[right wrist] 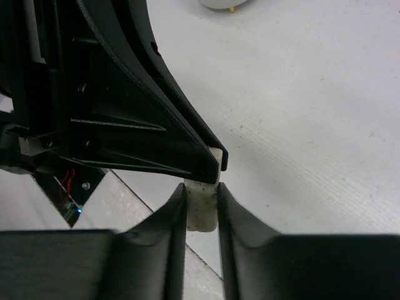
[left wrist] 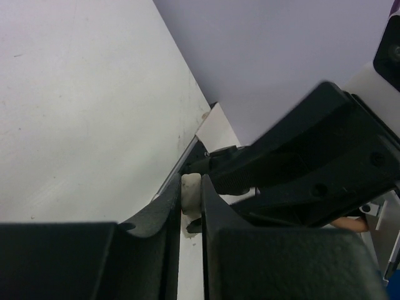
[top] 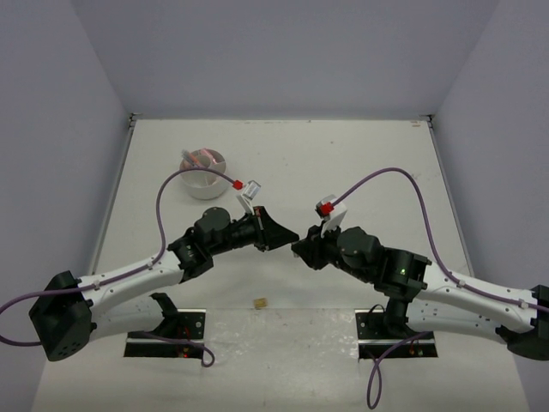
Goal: Sort the stationery into containers
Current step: Place the stationery in the storage box, then pick up the stationery from the corner of the board.
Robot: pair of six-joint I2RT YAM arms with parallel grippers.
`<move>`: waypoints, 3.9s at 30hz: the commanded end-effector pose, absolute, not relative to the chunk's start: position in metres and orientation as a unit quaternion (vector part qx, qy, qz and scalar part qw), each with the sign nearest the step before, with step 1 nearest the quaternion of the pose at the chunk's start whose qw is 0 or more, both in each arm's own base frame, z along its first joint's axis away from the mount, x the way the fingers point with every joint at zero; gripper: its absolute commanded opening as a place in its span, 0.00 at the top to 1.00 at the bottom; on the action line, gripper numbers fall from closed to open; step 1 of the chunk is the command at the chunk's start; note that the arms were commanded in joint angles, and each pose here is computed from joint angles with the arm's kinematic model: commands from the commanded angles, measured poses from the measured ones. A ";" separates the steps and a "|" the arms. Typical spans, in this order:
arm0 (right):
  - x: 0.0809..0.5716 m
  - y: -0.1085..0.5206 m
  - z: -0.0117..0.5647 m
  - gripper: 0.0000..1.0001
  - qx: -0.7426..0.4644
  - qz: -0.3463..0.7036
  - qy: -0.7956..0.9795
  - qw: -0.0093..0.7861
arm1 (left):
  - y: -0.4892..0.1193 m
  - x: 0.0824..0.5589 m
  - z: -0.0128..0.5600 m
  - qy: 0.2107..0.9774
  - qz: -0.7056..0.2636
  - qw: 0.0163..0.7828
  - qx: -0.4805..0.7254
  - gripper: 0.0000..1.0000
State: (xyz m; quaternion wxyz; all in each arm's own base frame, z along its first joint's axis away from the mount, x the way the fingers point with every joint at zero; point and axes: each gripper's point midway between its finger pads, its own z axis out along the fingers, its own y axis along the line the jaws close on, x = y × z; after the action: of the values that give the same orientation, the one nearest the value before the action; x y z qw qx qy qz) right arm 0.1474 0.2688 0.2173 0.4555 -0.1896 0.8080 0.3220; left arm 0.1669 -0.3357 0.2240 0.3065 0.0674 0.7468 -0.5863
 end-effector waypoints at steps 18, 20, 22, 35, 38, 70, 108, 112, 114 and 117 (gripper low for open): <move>0.167 0.202 0.189 0.01 -0.038 0.241 0.839 0.487 | -0.033 0.363 0.268 0.710 -0.085 0.591 -0.375 1.00; 0.163 0.202 0.190 0.01 -0.038 0.255 0.836 0.484 | -0.018 0.373 0.263 0.689 -0.071 0.595 -0.407 1.00; 0.160 0.201 0.190 0.01 -0.039 0.265 0.834 0.482 | -0.003 0.380 0.252 0.683 -0.048 0.586 -0.434 1.00; 0.150 0.188 0.182 0.01 -0.047 0.289 0.823 0.486 | 0.008 0.416 0.182 0.700 -0.055 0.535 -0.471 1.00; 0.149 0.189 0.178 0.01 -0.053 0.287 0.826 0.482 | 0.003 0.419 0.174 0.699 -0.076 0.533 -0.471 1.00; 0.136 0.279 0.113 0.01 -0.114 0.239 0.912 0.315 | -0.034 0.373 0.241 0.675 -0.231 0.571 -0.405 0.00; 0.087 0.359 0.001 0.71 -0.579 0.079 0.794 0.169 | -0.097 0.239 0.235 0.795 -0.258 0.549 -0.001 0.00; 0.086 0.357 0.000 0.85 -0.579 0.083 0.795 0.163 | -0.097 0.239 0.236 0.794 -0.259 0.550 0.001 0.00; 0.087 0.357 0.002 0.89 -0.577 0.084 0.795 0.167 | -0.098 0.239 0.235 0.794 -0.260 0.549 0.001 0.00; 0.095 0.355 0.015 0.98 -0.563 0.082 0.798 0.198 | -0.102 0.238 0.236 0.794 -0.271 0.545 0.005 0.00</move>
State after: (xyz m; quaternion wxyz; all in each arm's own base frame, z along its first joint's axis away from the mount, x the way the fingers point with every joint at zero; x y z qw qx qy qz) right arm 0.0798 0.3649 0.0103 0.1680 -0.5720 0.7958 0.1060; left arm 0.2396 -0.0957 0.2315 0.5419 -0.0163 0.7997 -0.2580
